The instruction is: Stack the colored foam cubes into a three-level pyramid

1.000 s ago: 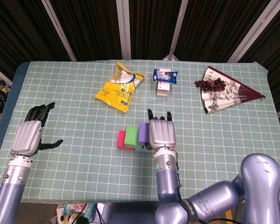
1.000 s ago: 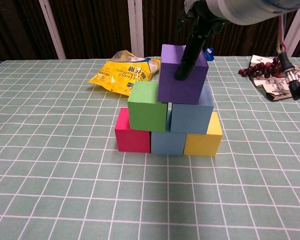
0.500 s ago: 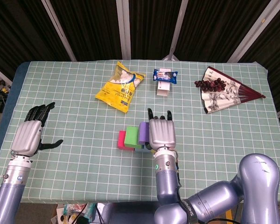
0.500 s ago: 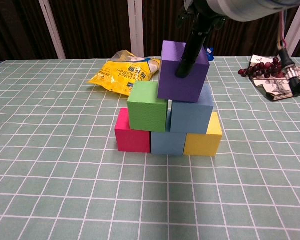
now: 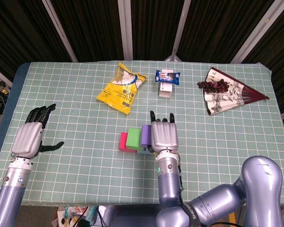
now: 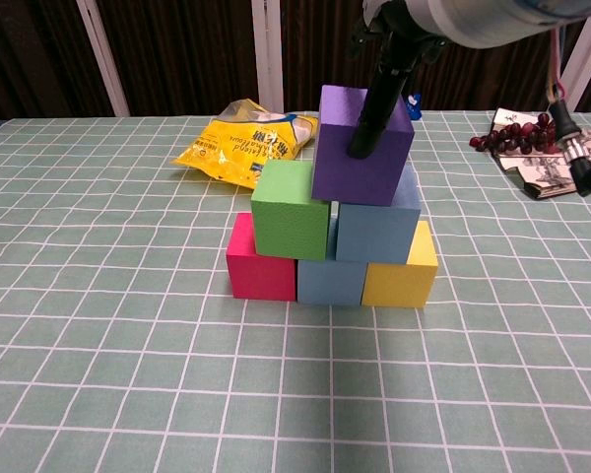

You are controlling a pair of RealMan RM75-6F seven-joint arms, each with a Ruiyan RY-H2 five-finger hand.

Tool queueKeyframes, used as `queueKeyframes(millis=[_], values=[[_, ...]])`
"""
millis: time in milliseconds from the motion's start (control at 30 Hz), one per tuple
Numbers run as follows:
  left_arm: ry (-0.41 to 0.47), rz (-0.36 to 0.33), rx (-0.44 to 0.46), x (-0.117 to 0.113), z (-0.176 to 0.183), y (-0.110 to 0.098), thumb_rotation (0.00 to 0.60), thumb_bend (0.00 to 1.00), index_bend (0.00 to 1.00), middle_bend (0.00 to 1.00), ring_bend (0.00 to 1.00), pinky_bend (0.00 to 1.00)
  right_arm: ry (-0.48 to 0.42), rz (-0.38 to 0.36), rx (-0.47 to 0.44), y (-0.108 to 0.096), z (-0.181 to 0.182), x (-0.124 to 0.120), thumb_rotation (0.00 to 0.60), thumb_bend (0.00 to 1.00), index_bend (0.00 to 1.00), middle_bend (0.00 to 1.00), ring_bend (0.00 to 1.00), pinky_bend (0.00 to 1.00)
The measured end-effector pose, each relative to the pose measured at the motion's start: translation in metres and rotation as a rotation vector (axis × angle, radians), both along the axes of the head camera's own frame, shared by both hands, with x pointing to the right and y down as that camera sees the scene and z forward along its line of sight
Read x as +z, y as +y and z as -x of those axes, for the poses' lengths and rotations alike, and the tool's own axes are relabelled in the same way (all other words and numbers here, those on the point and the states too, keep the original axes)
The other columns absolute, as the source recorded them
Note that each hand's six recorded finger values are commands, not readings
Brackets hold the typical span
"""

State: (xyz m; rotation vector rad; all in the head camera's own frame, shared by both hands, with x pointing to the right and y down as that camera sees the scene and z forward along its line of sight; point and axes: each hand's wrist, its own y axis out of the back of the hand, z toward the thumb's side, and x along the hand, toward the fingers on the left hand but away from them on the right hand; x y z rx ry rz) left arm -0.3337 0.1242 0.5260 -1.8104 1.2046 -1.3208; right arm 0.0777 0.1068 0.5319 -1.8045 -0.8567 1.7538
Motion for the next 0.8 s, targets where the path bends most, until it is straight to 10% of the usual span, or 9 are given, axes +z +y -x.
queueKeyframes(millis=[800], values=[[-0.005,0.001,-0.001,0.0001,-0.0001,0.0000,0.600,0.07,0.00,0.12,0.08,0.04,-0.025,-0.003,-0.014,0.0017,0.0044,0.0002,0.600,0.29,0.00,0.49,0.21,0.00]])
